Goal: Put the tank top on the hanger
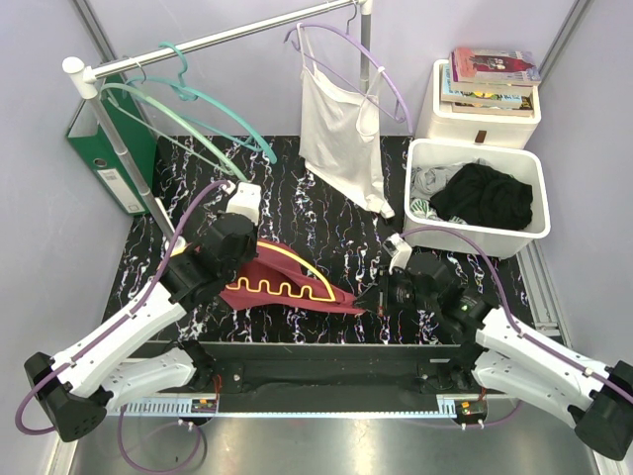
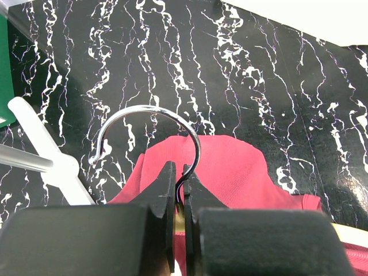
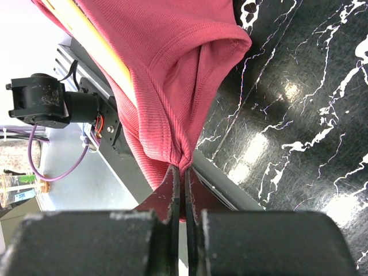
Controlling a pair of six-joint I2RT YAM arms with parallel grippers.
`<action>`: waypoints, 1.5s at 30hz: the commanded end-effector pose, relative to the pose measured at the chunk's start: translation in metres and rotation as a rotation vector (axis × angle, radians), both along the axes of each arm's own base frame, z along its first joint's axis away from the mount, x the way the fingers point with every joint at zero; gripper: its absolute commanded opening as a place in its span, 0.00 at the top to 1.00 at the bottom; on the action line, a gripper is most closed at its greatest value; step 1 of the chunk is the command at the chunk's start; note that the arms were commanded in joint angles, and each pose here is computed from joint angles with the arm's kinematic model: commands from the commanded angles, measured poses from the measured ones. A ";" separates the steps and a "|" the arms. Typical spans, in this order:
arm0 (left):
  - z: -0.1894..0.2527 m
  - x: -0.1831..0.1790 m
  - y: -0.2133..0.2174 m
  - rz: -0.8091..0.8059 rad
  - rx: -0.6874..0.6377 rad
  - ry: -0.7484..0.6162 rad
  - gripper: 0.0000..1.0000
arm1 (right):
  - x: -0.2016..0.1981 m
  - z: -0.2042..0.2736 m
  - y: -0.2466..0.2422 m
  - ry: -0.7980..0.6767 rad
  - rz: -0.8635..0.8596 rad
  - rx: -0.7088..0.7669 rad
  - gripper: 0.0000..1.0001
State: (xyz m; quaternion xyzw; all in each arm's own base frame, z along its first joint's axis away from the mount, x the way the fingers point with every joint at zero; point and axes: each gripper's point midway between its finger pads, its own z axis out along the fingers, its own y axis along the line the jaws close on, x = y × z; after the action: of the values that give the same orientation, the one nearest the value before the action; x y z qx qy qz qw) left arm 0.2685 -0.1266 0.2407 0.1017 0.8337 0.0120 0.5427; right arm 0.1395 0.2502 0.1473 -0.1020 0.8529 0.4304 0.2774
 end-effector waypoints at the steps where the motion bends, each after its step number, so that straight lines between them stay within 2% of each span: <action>1: 0.018 0.007 0.003 0.040 -0.032 -0.077 1.00 | -0.002 0.015 0.006 -0.001 0.022 0.025 1.00; 12: 0.016 0.007 -0.003 0.010 -0.044 -0.066 1.00 | 0.018 0.062 0.035 -0.107 0.048 0.114 1.00; 25: 0.019 0.004 -0.008 -0.022 -0.069 -0.067 1.00 | 0.035 0.079 0.084 -0.141 0.123 0.143 1.00; 27: 0.019 0.004 -0.009 -0.025 -0.073 -0.070 1.00 | 0.036 0.094 0.095 -0.173 0.142 0.179 1.00; 38: 0.025 0.002 -0.005 -0.020 -0.083 -0.091 1.00 | 0.025 0.095 0.138 -0.176 0.212 0.187 1.00; 45: 0.025 0.001 -0.010 -0.048 -0.090 -0.087 1.00 | 0.033 0.098 0.149 -0.203 0.212 0.161 1.00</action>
State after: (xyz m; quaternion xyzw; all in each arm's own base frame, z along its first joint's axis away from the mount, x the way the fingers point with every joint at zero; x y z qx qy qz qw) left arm 0.2636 -0.1262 0.2410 0.1067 0.8315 0.0006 0.5452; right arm 0.1623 0.3850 0.2054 -0.1966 0.8019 0.4926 0.2750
